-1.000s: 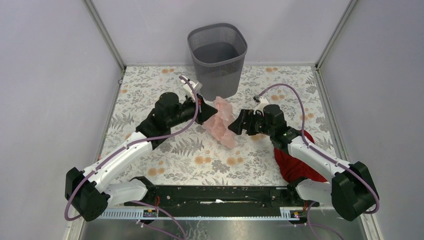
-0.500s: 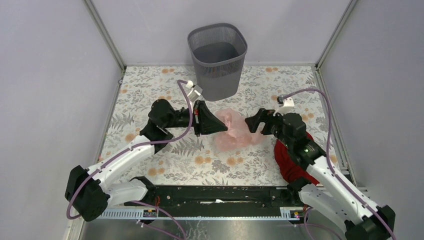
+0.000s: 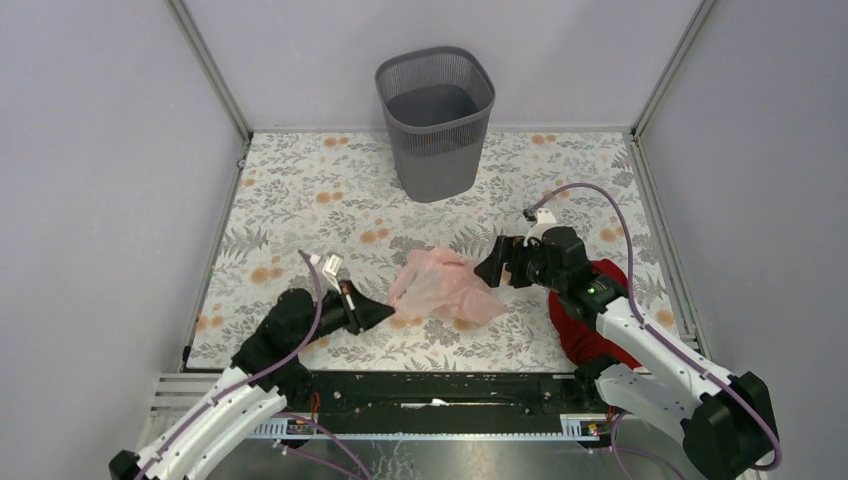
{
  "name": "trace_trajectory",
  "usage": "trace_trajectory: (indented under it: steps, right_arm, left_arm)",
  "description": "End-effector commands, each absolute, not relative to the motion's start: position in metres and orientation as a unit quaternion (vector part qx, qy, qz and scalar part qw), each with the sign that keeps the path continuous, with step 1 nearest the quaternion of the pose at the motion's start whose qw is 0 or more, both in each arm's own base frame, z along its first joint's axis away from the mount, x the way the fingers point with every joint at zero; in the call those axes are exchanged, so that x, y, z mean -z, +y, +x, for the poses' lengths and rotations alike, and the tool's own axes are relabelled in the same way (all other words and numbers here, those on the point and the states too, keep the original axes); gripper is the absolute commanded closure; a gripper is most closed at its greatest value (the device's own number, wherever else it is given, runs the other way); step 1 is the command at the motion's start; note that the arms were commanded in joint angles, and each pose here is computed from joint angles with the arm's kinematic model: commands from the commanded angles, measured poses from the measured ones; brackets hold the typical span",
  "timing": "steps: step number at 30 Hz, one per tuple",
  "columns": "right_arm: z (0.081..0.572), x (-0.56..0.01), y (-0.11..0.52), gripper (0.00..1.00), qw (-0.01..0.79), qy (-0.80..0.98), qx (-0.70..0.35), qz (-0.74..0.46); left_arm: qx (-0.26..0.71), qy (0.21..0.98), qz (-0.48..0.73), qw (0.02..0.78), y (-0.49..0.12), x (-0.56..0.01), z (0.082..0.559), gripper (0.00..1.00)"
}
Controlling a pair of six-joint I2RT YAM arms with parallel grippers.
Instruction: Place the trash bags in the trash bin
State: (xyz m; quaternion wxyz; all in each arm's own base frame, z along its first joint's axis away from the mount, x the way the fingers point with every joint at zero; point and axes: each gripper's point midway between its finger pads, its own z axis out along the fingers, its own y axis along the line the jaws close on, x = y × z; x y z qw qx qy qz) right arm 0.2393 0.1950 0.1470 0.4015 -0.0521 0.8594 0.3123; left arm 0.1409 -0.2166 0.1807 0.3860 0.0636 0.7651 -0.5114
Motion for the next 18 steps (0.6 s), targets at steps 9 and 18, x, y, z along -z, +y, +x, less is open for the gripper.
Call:
trace_trajectory:
  steps: [9,18]
  right_arm:
    - [0.213,-0.162,0.229,0.03,0.348,0.832,-0.43,-0.055]
    - [0.185,-0.152,0.288,0.11,0.309,0.829,-0.459,-0.083]
  left_arm:
    - [0.347,0.839,-0.186,0.375,-0.149,-0.129,0.17,1.0]
    - [0.313,0.843,-0.188,0.396,-0.151,-0.142,0.194,1.0]
